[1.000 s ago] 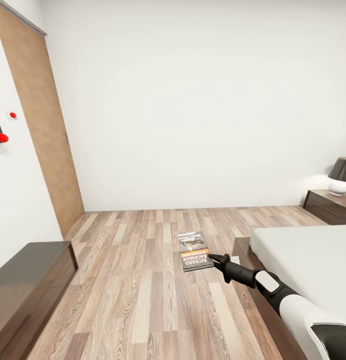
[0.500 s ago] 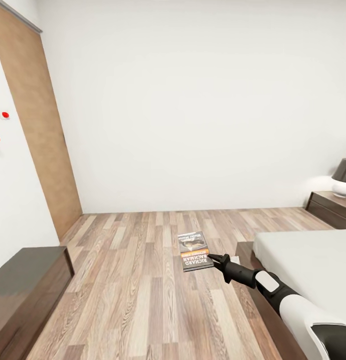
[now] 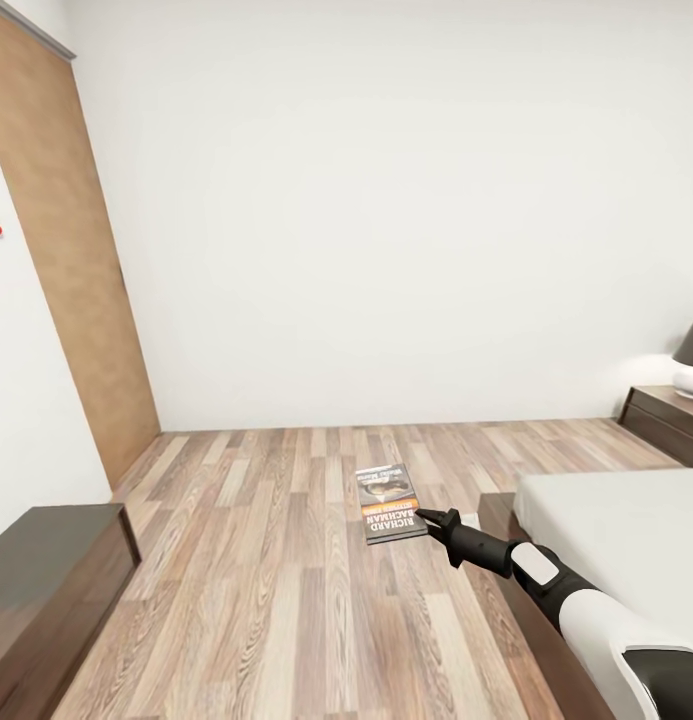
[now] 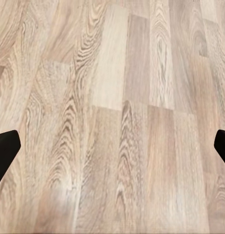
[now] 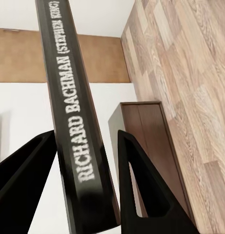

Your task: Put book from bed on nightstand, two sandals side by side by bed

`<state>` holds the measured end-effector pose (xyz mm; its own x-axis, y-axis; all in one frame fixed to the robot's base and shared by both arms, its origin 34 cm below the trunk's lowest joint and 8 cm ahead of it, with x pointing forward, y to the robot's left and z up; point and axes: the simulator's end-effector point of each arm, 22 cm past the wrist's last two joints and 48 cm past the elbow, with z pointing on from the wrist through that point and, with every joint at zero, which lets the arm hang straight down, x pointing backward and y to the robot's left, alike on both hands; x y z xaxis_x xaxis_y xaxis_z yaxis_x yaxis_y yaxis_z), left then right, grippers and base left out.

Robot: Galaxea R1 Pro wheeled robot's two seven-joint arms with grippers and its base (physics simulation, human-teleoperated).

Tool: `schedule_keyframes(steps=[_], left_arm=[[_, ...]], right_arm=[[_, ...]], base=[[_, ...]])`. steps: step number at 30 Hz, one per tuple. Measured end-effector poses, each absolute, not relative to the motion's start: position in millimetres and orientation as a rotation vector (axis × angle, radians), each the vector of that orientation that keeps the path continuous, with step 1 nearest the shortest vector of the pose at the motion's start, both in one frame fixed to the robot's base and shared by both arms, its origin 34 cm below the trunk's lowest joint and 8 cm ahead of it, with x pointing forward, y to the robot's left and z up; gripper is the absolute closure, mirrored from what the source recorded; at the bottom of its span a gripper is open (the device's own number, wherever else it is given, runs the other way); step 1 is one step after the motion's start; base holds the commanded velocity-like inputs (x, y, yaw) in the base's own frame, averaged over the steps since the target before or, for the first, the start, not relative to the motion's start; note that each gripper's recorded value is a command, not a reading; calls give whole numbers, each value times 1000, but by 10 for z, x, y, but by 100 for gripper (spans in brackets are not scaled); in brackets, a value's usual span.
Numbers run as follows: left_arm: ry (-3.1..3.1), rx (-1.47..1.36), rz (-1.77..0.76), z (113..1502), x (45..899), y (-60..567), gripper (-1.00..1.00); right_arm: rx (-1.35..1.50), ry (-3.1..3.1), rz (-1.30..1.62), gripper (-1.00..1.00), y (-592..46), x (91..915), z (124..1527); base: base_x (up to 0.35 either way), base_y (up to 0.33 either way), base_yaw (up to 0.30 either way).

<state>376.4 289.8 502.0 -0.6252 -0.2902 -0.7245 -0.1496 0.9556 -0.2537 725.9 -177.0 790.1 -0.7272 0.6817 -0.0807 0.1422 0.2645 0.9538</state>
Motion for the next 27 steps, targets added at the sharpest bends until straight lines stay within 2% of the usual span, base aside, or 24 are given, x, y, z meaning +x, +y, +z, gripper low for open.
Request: schedule_keyframes(steps=[27], left_arm=[[2255,-308,-213,5020,3764,2898,-100]], right_arm=[[747,2059,1469,100,-1791,7258,7891]], base=[[175,0,0]])
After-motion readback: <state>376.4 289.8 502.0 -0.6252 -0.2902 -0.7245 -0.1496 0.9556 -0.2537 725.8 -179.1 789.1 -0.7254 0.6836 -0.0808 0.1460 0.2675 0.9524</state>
